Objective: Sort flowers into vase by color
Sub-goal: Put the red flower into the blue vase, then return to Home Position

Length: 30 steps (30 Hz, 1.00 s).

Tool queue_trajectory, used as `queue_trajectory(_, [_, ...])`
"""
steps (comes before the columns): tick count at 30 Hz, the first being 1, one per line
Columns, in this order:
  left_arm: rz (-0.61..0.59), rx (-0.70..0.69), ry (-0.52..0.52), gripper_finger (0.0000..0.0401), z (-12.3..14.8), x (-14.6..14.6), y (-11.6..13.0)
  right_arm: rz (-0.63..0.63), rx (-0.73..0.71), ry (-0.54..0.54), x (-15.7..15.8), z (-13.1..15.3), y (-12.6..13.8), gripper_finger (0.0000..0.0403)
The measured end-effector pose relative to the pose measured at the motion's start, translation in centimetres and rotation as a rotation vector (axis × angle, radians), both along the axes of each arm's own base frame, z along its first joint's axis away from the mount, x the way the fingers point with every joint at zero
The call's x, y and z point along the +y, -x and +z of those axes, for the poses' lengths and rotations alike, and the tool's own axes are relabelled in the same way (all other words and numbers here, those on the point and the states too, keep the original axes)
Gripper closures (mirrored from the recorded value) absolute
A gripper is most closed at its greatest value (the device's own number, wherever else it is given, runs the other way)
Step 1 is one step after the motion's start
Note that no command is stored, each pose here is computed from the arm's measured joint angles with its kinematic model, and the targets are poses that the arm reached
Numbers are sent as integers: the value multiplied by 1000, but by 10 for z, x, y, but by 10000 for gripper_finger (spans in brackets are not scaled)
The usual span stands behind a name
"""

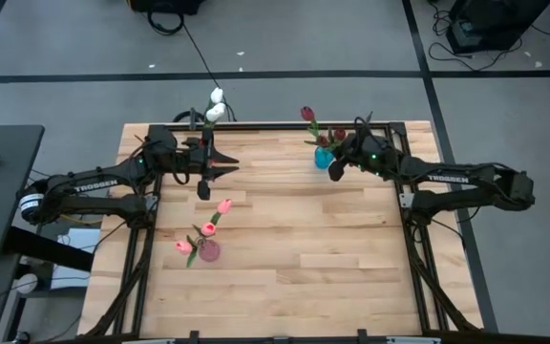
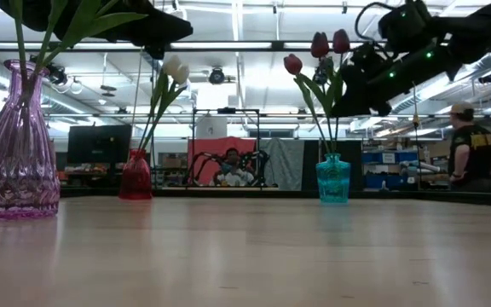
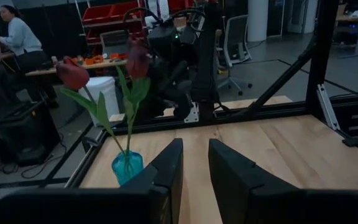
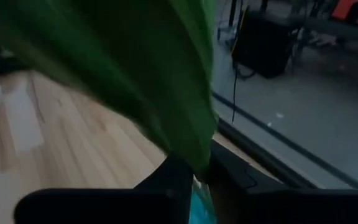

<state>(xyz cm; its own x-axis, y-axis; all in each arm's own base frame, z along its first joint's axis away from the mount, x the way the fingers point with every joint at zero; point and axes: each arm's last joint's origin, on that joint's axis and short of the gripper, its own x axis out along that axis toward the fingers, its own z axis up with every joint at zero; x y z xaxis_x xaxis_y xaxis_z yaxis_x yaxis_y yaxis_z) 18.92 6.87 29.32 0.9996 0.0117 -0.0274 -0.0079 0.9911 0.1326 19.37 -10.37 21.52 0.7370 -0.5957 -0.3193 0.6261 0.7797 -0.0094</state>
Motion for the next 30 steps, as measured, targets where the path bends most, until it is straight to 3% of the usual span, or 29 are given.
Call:
queue_trajectory(6, [-19,-12,12,321,3,-3,5,14,17,-37,5,3,9,318])
queue_trajectory(12, [-1,-52,-28,321,16,-10,27,19,-33,-42,16,21,31,287])
queue_trajectory(21, [18,-16,-15,321,18,-20,52,-11,-50,-124,31,29,61,281])
queue_trajectory(30, [79,-84,21,321,-17,-29,75,61,-177,-113,50,43,76,282])
